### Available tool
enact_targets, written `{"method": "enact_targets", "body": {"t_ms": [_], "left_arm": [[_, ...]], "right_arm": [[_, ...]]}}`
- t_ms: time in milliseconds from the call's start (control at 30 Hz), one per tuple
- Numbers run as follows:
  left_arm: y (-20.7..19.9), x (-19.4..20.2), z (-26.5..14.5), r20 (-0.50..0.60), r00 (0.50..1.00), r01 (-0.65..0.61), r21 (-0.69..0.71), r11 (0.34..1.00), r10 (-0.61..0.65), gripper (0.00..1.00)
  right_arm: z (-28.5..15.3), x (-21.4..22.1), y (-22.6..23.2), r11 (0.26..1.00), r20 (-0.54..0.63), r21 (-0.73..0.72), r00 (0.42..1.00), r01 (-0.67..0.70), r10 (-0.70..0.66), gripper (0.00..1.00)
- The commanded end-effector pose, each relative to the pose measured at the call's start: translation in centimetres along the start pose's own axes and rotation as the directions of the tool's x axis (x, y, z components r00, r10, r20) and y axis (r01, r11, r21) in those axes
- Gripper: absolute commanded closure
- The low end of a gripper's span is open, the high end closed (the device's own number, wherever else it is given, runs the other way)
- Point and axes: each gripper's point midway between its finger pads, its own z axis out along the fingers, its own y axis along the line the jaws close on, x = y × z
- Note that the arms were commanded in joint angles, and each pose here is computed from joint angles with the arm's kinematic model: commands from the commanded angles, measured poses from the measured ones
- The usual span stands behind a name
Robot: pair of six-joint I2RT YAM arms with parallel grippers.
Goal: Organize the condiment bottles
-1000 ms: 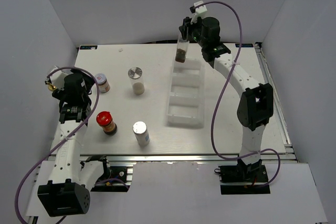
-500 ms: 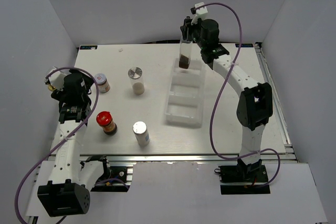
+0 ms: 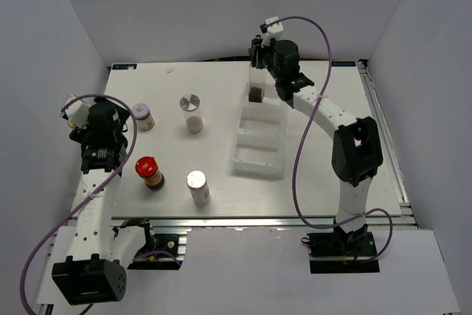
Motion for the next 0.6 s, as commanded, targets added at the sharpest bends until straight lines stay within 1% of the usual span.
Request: {"method": "enact_targets", "body": {"t_ms": [0, 67, 100, 167, 267, 300, 367, 400, 500, 533, 567], "left_arm": [[0.4, -1.7, -0.9, 0.044, 0.999, 0.029, -0.026, 0.999, -0.028, 0.02], [0.7, -2.0, -0.8, 0.056, 0.998, 0.027, -0.042, 0.999, -0.025, 0.02], [0.8, -2.1, -0.8, 0.062, 0.998, 0.029, -0.048, 0.998, -0.026, 0.02], [1.1, -2.3, -0.8, 0.072, 0.997, 0.026, -0.066, 0.997, -0.021, 0.02], [1.3, -1.8, -0.3, 0.063, 0.998, 0.013, -0.09, 0.996, -0.007, 0.02], [1.4, -1.6, -0.1, 0.057, 0.998, 0.007, -0.095, 0.995, -0.002, 0.02], [1.2, -0.9, 0.5, 0.039, 0.999, -0.007, -0.099, 0.995, 0.011, 0.02], [1.3, -0.9, 0.6, 0.036, 0.999, -0.012, -0.108, 0.994, 0.016, 0.02], [1.7, -0.6, 1.1, 0.029, 0.999, -0.036, -0.143, 0.989, 0.041, 0.02], [1.6, -0.8, 1.1, 0.031, 0.999, -0.038, -0.145, 0.989, 0.043, 0.02], [1.7, -0.7, 1.2, 0.029, 0.998, -0.047, -0.154, 0.987, 0.052, 0.02]], "right_arm": [[-0.9, -8.1, 0.2, 0.999, 0.252, 0.004, 0.967, -0.035, 0.033, 1.0], [-0.7, -7.4, 0.3, 0.999, 0.244, 0.012, 0.969, -0.038, 0.034, 1.0], [-0.7, -6.3, 0.5, 0.997, 0.23, 0.005, 0.971, -0.071, 0.068, 1.0], [-0.7, -5.5, 0.6, 0.997, 0.225, 0.001, 0.971, -0.081, 0.079, 1.0], [-0.6, -4.1, 0.6, 0.995, 0.204, 0.014, 0.974, -0.101, 0.096, 1.0], [-0.6, -3.8, 0.6, 0.995, 0.201, 0.012, 0.975, -0.102, 0.098, 0.85], [-0.7, -2.9, 0.8, 0.995, 0.184, 0.005, 0.978, -0.098, 0.096, 0.73], [-0.8, -2.7, 0.8, 0.996, 0.181, 0.002, 0.979, -0.094, 0.092, 0.61], [-1.0, -2.1, 0.9, 0.997, 0.17, 0.0, 0.983, -0.075, 0.073, 0.42], [-1.1, -1.9, 0.8, 0.997, 0.159, 0.004, 0.985, -0.071, 0.07, 0.38], [-1.2, -1.8, 0.8, 0.997, 0.152, 0.004, 0.986, -0.072, 0.071, 0.31]]}}
